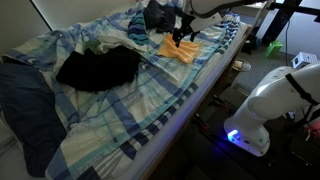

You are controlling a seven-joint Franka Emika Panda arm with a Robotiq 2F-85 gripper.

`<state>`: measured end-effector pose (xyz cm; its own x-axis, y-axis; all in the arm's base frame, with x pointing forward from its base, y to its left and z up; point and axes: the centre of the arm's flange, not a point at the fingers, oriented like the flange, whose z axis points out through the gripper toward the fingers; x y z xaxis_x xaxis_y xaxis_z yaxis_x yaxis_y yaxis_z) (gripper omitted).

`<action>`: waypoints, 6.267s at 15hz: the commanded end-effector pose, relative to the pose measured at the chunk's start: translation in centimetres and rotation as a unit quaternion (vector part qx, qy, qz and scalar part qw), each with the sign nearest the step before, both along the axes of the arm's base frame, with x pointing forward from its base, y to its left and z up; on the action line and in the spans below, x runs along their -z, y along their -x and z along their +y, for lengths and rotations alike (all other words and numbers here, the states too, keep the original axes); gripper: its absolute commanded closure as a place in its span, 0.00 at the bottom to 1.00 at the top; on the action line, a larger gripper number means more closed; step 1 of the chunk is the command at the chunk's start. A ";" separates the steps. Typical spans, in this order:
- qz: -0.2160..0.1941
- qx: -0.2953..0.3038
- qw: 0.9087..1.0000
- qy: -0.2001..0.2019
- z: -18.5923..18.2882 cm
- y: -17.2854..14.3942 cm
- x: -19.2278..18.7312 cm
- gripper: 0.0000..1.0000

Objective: Fold the orange towel twice

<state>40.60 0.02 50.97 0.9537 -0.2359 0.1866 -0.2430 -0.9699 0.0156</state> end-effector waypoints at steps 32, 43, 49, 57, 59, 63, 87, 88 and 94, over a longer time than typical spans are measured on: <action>0.064 0.351 0.934 0.008 -3.6 -18.7 4.9 0.00; 0.069 0.423 0.903 0.015 -8.4 -27.6 7.3 0.00; 0.112 0.460 0.880 0.027 -12.5 -29.9 9.8 0.00; 0.169 0.486 0.856 0.041 -15.6 -31.9 14.0 0.00; 0.176 0.485 0.856 0.035 -15.5 -32.4 15.0 0.00; 0.180 0.482 0.857 0.025 -14.9 -33.4 16.2 0.00; 0.155 0.472 0.867 0.029 -13.7 -34.6 16.9 0.64; 0.157 0.471 0.868 0.030 -13.7 -34.6 17.1 0.73; 0.171 0.470 0.865 0.037 -13.7 -34.2 18.0 0.30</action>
<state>74.33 -13.57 32.71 0.3448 -0.9386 -0.0151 -0.9029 -0.3360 0.2679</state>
